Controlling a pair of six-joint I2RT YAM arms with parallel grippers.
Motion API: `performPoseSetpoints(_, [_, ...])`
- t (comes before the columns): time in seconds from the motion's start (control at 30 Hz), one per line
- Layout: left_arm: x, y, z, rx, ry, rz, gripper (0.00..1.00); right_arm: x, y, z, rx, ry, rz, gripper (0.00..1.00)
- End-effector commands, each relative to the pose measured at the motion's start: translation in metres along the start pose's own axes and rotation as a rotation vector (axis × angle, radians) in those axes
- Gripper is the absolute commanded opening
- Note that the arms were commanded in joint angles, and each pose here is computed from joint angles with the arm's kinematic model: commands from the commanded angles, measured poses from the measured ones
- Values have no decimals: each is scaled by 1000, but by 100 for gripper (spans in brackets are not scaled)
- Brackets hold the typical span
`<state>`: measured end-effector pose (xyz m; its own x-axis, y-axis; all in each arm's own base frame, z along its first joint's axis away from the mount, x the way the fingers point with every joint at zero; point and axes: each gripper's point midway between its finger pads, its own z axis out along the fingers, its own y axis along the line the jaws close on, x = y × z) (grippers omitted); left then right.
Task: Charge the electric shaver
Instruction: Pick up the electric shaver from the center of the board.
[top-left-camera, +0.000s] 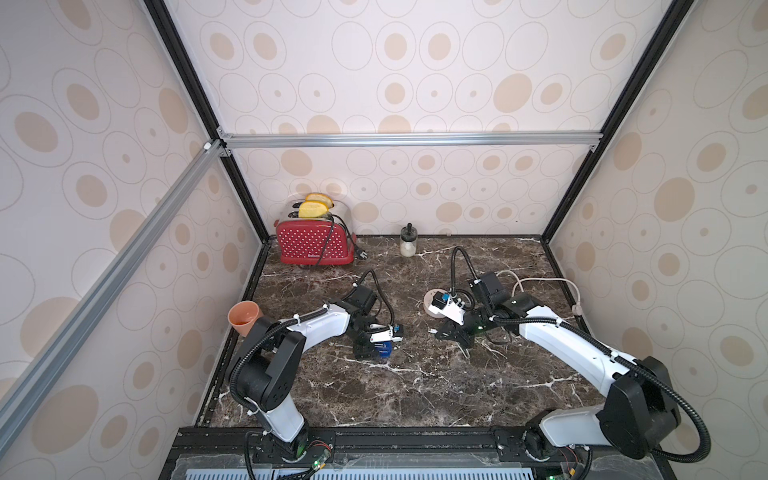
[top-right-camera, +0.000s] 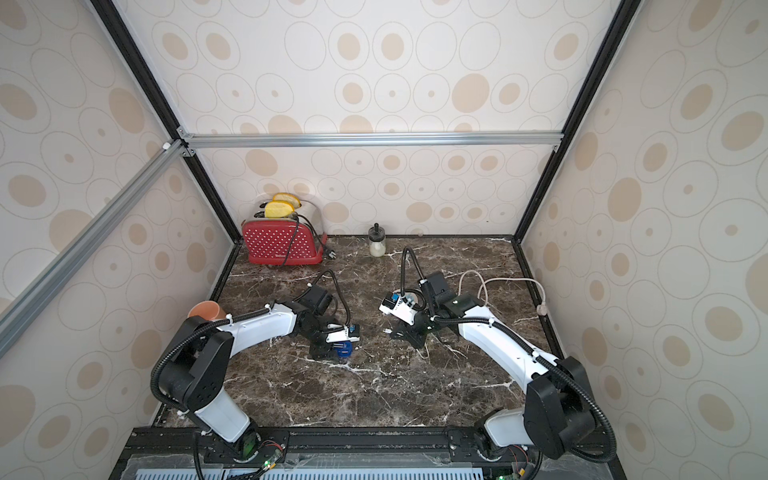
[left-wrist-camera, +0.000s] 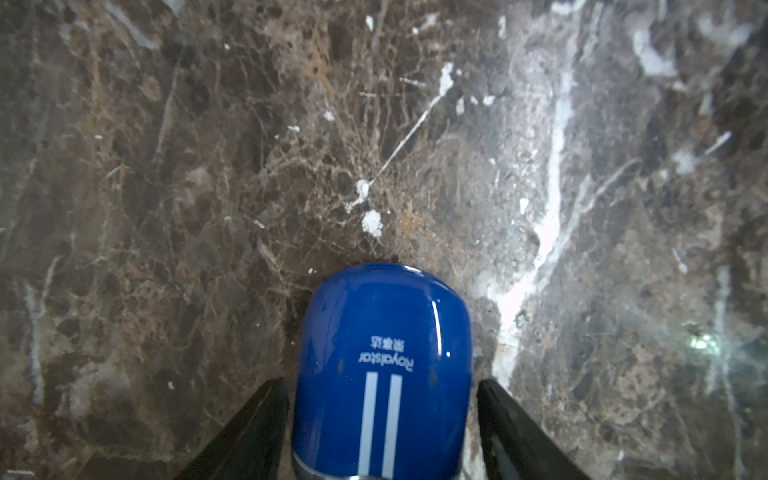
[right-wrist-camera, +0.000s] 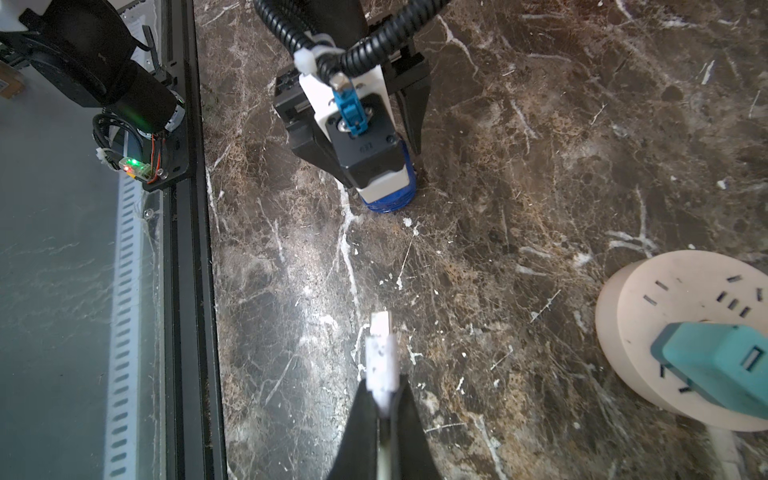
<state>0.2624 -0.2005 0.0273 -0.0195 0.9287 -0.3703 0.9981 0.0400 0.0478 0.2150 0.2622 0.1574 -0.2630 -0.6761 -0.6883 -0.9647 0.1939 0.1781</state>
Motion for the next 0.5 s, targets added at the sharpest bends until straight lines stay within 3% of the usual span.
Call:
performPoseSetpoints(0.0, [-1, -5, 1, 29, -19, -13, 55, -3, 1, -4, -7, -11, -1, 0])
performPoseSetpoints(0.13, [-5, 1, -3, -9, -38, -26, 30, 0, 4, -4, -20, 3, 6, 0])
performPoseSetpoints(0.3, [-23, 10, -26, -88, -114, -6, 20, 7, 11, -5, -60, 51, 31, 0])
performPoseSetpoints(0.37, [-37, 10, -39, -96, -184, -6, 17, 7, 11, -6, -67, 70, 46, 0])
performPoseSetpoints(0.47, [-64, 12, -58, -120, -327, -12, 3, 6, 12, -8, -68, 91, 62, 0])
